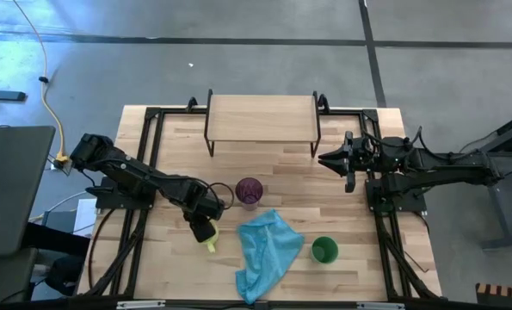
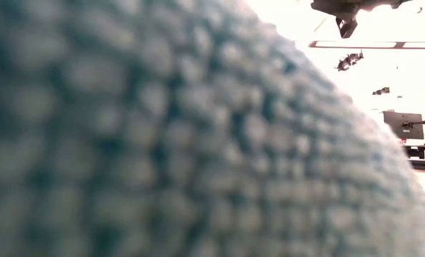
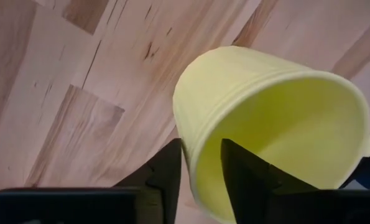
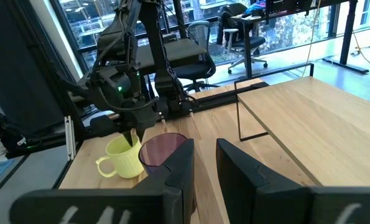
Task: Stack small to large cups/mugs on shelf
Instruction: Put the yellow cup on the shelf
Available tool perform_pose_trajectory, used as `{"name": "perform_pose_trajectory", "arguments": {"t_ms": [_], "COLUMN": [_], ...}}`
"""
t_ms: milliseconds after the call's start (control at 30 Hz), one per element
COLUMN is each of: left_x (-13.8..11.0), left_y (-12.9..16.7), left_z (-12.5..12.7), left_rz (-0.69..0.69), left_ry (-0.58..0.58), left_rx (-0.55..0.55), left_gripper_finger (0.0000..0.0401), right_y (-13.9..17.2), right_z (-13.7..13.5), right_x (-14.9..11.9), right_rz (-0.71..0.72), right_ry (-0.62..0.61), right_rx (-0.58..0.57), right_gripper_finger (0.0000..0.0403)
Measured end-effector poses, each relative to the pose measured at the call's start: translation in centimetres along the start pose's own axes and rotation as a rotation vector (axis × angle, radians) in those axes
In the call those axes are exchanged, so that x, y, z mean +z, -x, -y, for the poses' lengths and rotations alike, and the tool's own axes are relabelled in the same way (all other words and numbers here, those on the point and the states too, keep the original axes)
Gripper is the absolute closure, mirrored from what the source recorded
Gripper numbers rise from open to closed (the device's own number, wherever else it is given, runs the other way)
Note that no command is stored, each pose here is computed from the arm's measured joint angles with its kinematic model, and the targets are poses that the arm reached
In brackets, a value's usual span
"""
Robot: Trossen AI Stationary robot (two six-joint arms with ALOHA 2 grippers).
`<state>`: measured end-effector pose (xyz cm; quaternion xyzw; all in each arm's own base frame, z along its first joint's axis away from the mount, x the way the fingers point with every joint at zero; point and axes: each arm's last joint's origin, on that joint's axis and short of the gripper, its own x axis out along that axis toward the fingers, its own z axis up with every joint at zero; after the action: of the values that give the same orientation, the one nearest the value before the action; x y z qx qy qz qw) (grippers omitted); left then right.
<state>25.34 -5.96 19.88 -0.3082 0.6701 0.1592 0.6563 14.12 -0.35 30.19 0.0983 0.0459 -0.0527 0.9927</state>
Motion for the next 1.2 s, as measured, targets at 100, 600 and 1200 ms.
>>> {"name": "perform_pose_trajectory", "arguments": {"t_ms": [100, 600, 1200], "left_x": [0.0, 0.0, 0.4], "left_y": [0.0, 0.0, 3.1], "left_z": [0.0, -0.1, 0.3], "left_rz": [0.009, 0.019, 0.032], "left_ry": [-0.001, -0.005, -0.076], "left_rx": [0.006, 0.018, 0.069], "left_gripper_finger": [0.0323, 0.0396, 0.0399], "right_y": [0.0, 0.0, 0.0], "right_z": [0.0, 0.0, 0.0], "right_x": [0.0, 0.0, 0.0], "right_rz": [0.000, 0.001, 0.001], "right_ry": [0.000, 0.000, 0.000], "right_rx": [0.000, -0.002, -0.003], "right_gripper_finger": [0.0346, 0.0346, 0.0346]}}
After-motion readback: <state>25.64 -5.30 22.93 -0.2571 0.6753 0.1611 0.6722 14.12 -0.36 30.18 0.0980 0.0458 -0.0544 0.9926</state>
